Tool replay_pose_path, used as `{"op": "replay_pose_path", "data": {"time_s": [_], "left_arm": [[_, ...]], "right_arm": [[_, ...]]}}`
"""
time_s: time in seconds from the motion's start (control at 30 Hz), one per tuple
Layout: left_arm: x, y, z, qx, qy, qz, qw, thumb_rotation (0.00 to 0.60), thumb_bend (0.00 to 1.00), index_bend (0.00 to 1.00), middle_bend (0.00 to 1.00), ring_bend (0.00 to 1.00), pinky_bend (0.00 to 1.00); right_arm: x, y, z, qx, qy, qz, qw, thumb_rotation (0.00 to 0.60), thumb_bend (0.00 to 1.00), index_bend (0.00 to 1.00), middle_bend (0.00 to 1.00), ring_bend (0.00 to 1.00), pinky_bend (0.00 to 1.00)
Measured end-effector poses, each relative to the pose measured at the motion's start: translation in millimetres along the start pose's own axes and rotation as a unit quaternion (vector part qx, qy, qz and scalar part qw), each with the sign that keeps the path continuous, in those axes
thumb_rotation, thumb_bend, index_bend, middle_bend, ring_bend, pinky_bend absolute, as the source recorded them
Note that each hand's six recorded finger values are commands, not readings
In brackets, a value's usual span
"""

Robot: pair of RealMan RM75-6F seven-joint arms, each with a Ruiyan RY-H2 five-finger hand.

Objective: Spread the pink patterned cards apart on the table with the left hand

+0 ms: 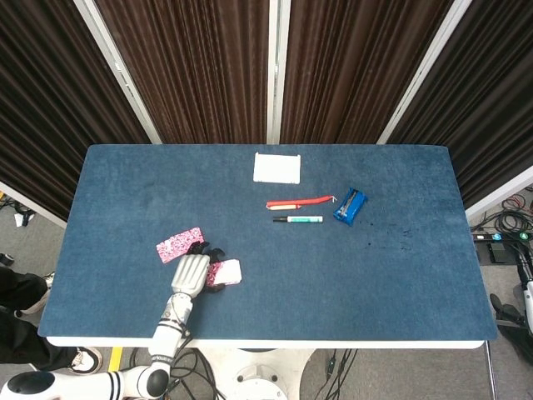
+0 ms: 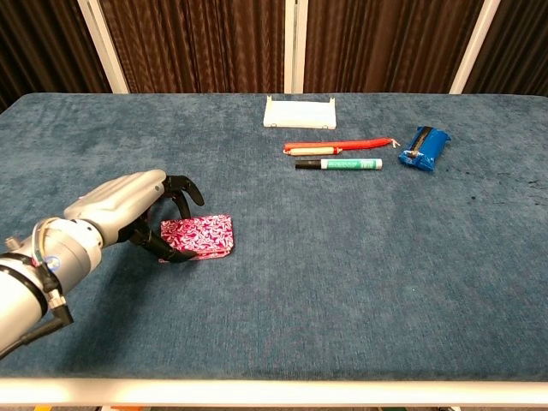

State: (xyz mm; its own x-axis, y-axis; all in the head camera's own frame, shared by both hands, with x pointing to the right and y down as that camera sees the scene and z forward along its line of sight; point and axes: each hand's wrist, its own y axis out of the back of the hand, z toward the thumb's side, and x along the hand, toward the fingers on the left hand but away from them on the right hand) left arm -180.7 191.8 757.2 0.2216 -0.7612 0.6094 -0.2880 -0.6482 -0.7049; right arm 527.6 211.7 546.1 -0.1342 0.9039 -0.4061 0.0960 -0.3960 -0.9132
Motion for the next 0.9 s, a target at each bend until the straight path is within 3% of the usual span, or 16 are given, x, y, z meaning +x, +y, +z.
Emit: {"op": "replay_pose_path", "data": {"time_s": [0.27,0.9], "left_arm": [[0,1,-2,-0.015,0.002,0.001,0.9999,0.600,0.27,0.40,0.49,0.14,0.10],[18,15,11,-0.028,-0.015,0.024,0.9992,0.600,0.27,0.41,0.49,0.14,0.10]], "right_arm": [[0,-1,1,0.001,0.000,0.001,1.0000,0.600,0.21,0.00,0.00,0.00,0.00],[0,0,0,0.001,-0.004,0.001,1.0000,0.600,0.21,0.00,0.00,0.00,0.00]]}}
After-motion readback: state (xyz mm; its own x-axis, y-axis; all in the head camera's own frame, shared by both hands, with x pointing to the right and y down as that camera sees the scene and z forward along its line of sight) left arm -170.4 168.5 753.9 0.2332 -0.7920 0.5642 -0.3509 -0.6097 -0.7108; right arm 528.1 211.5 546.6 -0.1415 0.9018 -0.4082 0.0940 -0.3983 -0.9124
